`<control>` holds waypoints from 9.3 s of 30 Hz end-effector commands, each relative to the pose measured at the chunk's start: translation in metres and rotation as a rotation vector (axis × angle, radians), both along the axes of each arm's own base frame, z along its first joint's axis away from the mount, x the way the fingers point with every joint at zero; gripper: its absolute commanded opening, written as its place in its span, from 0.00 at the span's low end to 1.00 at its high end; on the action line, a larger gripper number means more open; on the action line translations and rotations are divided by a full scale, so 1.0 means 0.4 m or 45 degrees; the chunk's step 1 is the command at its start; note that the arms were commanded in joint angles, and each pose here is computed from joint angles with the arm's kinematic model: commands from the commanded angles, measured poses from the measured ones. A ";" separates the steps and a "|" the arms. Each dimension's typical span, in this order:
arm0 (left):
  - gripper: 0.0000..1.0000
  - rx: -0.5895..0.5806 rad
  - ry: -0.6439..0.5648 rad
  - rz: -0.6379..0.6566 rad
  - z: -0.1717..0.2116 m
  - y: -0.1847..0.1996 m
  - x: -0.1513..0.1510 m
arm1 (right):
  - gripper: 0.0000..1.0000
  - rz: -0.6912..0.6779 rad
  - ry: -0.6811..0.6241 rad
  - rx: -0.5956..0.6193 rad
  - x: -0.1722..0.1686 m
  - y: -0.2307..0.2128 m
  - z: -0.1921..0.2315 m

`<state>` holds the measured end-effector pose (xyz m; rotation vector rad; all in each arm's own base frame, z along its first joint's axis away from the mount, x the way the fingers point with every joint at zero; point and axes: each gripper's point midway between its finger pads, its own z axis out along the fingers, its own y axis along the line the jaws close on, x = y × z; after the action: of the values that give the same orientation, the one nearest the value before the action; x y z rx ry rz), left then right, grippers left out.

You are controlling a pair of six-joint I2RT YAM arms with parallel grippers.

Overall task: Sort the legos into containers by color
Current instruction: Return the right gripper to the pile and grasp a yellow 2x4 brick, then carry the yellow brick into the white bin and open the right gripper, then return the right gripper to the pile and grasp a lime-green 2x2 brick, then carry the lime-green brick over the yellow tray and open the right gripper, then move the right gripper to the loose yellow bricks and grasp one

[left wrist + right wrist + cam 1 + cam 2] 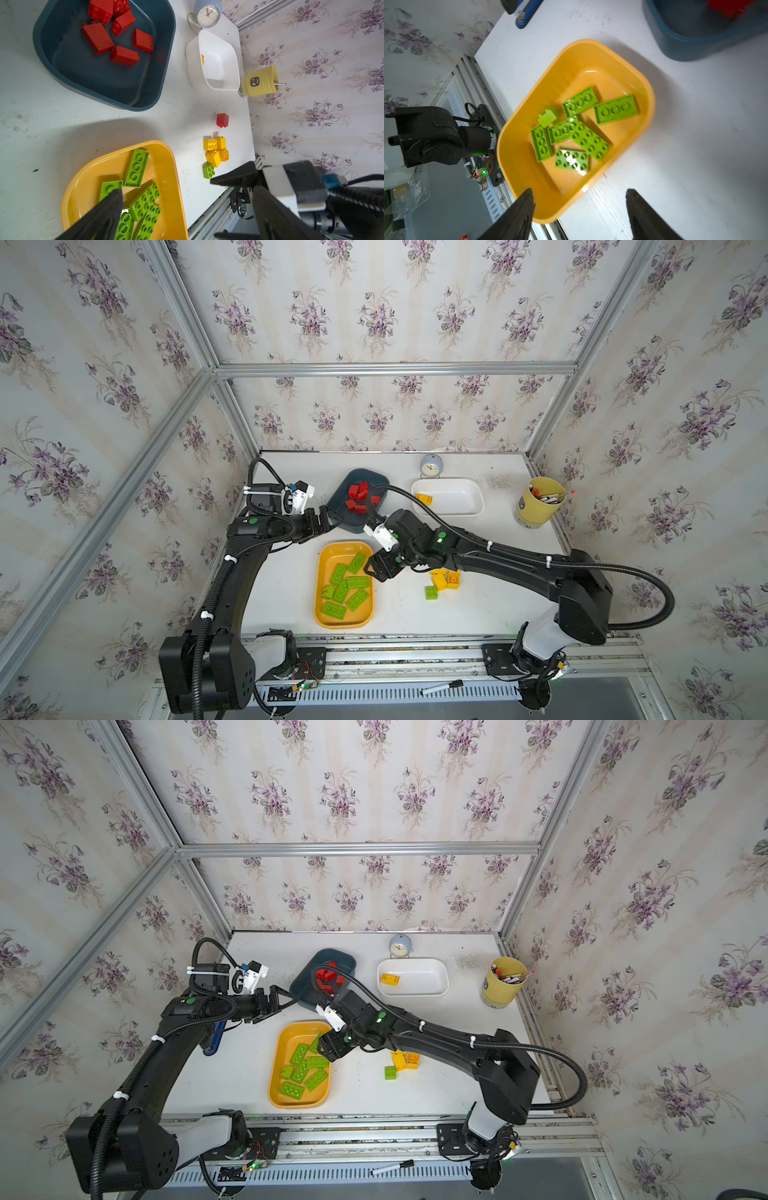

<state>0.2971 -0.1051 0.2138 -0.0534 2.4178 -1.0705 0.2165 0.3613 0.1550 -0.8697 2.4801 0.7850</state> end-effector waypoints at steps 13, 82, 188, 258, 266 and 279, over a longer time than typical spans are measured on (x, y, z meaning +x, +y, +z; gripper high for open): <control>0.99 -0.011 -0.010 -0.022 0.001 -0.005 -0.002 | 0.80 0.338 -0.157 -0.631 0.044 -0.447 -0.115; 0.99 -0.128 -0.037 -0.011 0.034 -0.031 -0.018 | 0.23 -0.107 -0.312 -0.659 0.566 -0.521 -0.079; 0.99 -0.101 -0.033 -0.065 0.051 -0.061 -0.011 | 0.18 -0.536 0.044 -0.522 -0.041 -0.223 -0.213; 0.99 -0.141 -0.128 -0.368 0.020 -0.185 -0.138 | 0.68 -1.223 0.367 -0.509 -0.020 -0.403 -0.312; 0.99 -0.148 -0.124 -0.372 0.020 -0.187 -0.138 | 0.53 -1.224 0.324 -0.598 -0.003 -0.427 -0.329; 0.99 -0.150 -0.144 -0.348 0.024 -0.170 -0.135 | 0.23 -0.991 0.173 -0.449 0.083 -0.325 -0.177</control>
<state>0.2428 -0.1732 0.2190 0.2665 2.3370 -1.2929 0.2387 0.2222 0.0628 0.2229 2.8275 0.1119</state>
